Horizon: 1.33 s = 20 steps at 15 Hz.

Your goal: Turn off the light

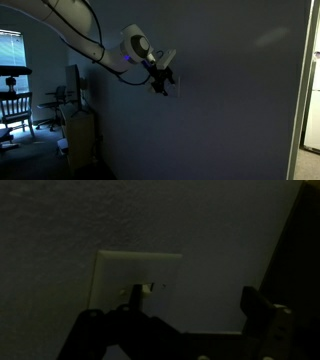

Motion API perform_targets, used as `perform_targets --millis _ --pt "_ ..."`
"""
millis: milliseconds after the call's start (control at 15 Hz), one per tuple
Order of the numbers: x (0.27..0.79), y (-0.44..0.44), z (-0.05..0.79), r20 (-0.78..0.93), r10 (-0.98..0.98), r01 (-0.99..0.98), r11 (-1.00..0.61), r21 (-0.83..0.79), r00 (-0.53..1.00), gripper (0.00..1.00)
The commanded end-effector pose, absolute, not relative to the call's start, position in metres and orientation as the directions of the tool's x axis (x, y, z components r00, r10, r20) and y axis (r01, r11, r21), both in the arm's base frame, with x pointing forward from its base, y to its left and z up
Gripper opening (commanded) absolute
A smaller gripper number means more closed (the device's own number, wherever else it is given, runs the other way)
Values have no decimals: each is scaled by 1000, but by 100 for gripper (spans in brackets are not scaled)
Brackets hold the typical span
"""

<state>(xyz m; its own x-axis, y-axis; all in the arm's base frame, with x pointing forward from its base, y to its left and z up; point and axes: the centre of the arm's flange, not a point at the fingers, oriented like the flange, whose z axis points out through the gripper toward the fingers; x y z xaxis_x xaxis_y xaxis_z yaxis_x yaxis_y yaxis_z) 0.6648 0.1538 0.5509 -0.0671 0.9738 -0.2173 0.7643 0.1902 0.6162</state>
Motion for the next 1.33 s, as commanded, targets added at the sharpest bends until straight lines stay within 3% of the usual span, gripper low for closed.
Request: perform_targets --millis 0,467,1267 --pt "672 141 533 -185 980 778 170 604 -71 100" --pt "688 134 469 -46 998 857 66 511 -50 100" --pt "665 141 490 -32 999 857 30 514 -16 100"
